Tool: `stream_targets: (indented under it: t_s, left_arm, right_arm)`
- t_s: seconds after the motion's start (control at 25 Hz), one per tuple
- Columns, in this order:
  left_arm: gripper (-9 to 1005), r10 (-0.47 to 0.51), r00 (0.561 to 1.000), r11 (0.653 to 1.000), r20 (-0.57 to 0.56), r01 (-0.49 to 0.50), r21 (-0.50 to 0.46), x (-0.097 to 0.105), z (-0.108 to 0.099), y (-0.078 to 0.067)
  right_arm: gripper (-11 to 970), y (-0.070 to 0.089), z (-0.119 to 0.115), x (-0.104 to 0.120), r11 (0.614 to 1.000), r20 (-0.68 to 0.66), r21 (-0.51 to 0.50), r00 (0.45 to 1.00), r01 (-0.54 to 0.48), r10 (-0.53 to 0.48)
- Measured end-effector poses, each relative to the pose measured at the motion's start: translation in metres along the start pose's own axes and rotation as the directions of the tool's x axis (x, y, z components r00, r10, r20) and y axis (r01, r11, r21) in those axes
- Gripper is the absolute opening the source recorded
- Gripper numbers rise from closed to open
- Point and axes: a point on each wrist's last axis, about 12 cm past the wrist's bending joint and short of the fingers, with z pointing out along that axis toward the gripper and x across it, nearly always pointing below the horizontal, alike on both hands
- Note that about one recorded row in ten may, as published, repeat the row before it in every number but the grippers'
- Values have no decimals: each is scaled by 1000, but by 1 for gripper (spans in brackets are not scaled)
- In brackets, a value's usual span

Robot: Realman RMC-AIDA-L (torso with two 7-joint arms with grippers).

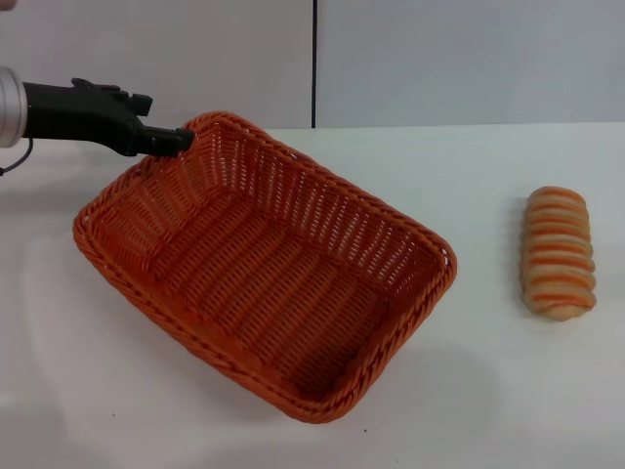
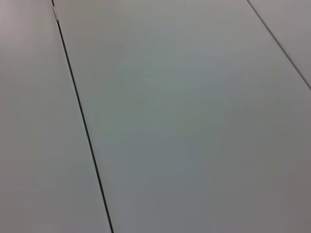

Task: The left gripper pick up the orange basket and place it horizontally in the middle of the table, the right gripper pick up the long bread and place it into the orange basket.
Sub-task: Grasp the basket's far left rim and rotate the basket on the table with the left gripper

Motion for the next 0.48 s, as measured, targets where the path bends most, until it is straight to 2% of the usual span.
stream_targets:
  t_s: [0.48]
  left_arm:
    - [722, 21, 997, 1000, -74, -21, -6, 3, 20, -3]
  right_arm:
    - [725, -2, 5, 0, 1000, -2, 5, 1000, 9, -9]
